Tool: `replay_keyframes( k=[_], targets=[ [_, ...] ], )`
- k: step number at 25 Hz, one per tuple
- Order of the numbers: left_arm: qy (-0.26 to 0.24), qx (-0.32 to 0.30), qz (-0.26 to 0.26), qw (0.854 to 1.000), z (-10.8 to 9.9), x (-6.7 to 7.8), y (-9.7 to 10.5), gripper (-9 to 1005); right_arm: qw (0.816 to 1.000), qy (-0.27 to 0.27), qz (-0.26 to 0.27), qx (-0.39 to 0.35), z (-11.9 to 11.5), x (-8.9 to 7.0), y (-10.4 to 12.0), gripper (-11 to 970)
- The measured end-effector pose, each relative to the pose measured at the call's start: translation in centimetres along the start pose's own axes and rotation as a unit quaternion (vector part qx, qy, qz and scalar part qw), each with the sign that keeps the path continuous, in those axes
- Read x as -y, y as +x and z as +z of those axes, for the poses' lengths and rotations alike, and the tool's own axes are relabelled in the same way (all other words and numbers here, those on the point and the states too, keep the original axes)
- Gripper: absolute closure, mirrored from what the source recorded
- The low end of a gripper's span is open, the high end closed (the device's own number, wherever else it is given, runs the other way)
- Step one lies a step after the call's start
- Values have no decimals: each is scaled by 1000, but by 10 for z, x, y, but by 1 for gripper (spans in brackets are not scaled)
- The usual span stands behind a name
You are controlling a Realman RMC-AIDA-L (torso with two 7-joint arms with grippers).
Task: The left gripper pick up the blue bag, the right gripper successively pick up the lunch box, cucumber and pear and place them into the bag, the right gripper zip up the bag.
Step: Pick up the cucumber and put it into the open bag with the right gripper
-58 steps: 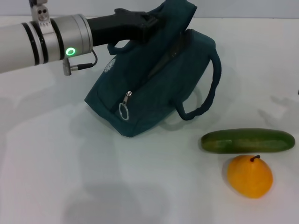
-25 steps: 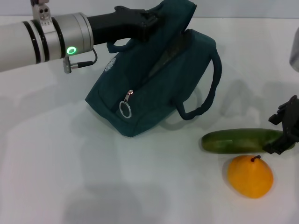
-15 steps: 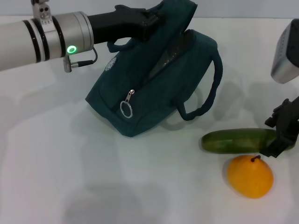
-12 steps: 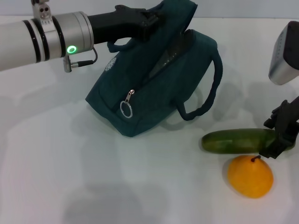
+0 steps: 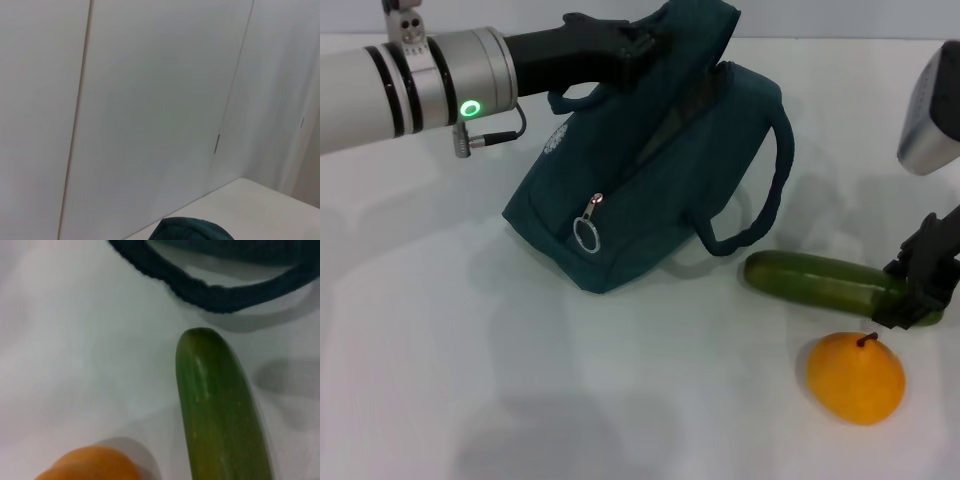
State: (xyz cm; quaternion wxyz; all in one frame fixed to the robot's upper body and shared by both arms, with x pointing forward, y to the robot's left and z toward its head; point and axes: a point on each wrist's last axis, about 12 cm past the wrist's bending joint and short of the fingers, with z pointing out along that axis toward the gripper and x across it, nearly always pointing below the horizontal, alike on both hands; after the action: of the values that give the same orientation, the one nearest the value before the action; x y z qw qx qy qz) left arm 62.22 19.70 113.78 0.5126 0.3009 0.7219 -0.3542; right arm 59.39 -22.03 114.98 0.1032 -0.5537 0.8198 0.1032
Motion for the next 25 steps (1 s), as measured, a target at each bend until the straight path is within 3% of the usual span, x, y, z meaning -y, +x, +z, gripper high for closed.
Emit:
replay_keyframes(
  k=[2, 9, 16, 19, 22, 25],
  targets=[
    [0, 0, 0, 1000, 0, 0, 0, 951, 1000, 2, 15, 12, -3, 3, 4, 343],
    [-1, 0, -2, 1000, -2, -1, 2, 951, 988, 16, 112, 101, -20, 8, 45, 348],
    [-8, 13, -2, 1000, -9, -2, 4, 951, 935, 33, 242, 257, -40, 6, 107, 348],
    [-9, 15, -2, 1000, -10, -2, 5, 951, 916, 35, 267, 296, -43, 3, 122, 347],
    [-6, 15, 0, 1000, -10, -1, 6, 951, 898, 41, 274, 343, -49, 0, 133, 347],
    [12, 18, -2, 1000, -10, 3, 6, 951, 877, 35, 231, 419, -56, -7, 135, 347]
  ],
)
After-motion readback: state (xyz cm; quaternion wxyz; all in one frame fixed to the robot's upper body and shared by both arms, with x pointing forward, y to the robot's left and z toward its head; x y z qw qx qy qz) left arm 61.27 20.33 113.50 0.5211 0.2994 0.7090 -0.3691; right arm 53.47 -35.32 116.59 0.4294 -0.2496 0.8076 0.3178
